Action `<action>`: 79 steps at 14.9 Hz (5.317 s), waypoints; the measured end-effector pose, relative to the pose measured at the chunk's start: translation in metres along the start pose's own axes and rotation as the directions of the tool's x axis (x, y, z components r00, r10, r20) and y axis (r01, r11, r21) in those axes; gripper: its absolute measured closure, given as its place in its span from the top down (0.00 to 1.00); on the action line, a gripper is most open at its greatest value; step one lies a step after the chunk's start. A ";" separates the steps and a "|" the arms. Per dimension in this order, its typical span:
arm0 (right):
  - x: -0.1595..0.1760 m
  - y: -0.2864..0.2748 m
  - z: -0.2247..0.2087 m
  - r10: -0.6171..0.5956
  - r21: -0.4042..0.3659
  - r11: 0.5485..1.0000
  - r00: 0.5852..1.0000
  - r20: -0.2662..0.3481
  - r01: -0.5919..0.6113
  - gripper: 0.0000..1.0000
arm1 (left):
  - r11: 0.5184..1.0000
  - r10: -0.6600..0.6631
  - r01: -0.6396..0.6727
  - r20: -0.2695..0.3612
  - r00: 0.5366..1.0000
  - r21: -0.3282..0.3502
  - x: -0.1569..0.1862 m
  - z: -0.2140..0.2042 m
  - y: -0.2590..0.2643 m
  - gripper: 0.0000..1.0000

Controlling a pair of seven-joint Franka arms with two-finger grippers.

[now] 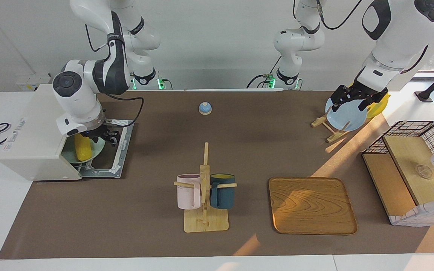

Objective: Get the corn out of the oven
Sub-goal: 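Reach into the oven and grasp the green plate with the right gripper, then pull the plate with corn out of the oven toward the table center, then lower the plate onto the table while the left gripper reaches toward it, then grasp the corn with the left gripper while the right gripper withdraws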

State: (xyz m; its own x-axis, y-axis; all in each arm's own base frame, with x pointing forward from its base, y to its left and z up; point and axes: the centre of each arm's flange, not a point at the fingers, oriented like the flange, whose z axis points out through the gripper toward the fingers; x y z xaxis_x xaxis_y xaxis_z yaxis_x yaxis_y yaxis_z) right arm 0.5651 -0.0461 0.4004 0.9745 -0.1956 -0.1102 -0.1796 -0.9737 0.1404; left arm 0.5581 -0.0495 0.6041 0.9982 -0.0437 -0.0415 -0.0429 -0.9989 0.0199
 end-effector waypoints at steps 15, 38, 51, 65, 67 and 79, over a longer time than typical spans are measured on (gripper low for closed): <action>-0.036 -0.113 -0.028 -0.208 -0.042 0.978 0.977 -0.044 0.206 0.03 | 1.000 -0.001 0.001 0.000 1.000 0.000 0.000 0.000 0.000 1.00; -0.081 -0.430 -0.054 0.138 0.109 0.986 0.982 -0.131 -0.124 0.50 | 0.996 0.086 -0.088 -0.052 0.995 -0.031 0.004 0.013 0.055 1.00; -0.019 -0.147 0.065 0.118 -0.035 0.992 0.993 -0.001 -0.118 0.01 | 0.993 0.038 -0.045 -0.066 0.997 -0.110 -0.020 0.168 0.324 1.00; -0.020 -0.104 0.080 -0.002 -0.176 0.984 1.000 0.021 0.006 0.01 | 0.986 0.130 -0.135 -0.051 0.990 -0.099 -0.054 0.306 0.405 1.00; -0.018 -0.095 0.045 -0.033 -0.196 0.980 0.998 0.053 0.043 0.01 | 0.987 0.131 -0.134 -0.044 0.990 -0.093 -0.056 0.312 0.403 1.00; -0.025 0.002 -0.069 -0.071 -0.205 0.975 0.996 0.059 0.082 0.01 | 0.996 0.004 -0.010 -0.066 0.998 -0.089 0.017 0.207 0.311 0.58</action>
State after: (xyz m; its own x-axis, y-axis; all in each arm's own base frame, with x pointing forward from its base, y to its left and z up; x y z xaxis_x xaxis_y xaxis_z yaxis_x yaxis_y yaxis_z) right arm 0.5495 -0.0348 0.4709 0.9751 -0.1325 -0.1778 -0.0678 -0.9416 0.3297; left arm 0.5526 -0.3648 0.4027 0.9986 -0.0463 0.0251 -0.0488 -0.9929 0.1089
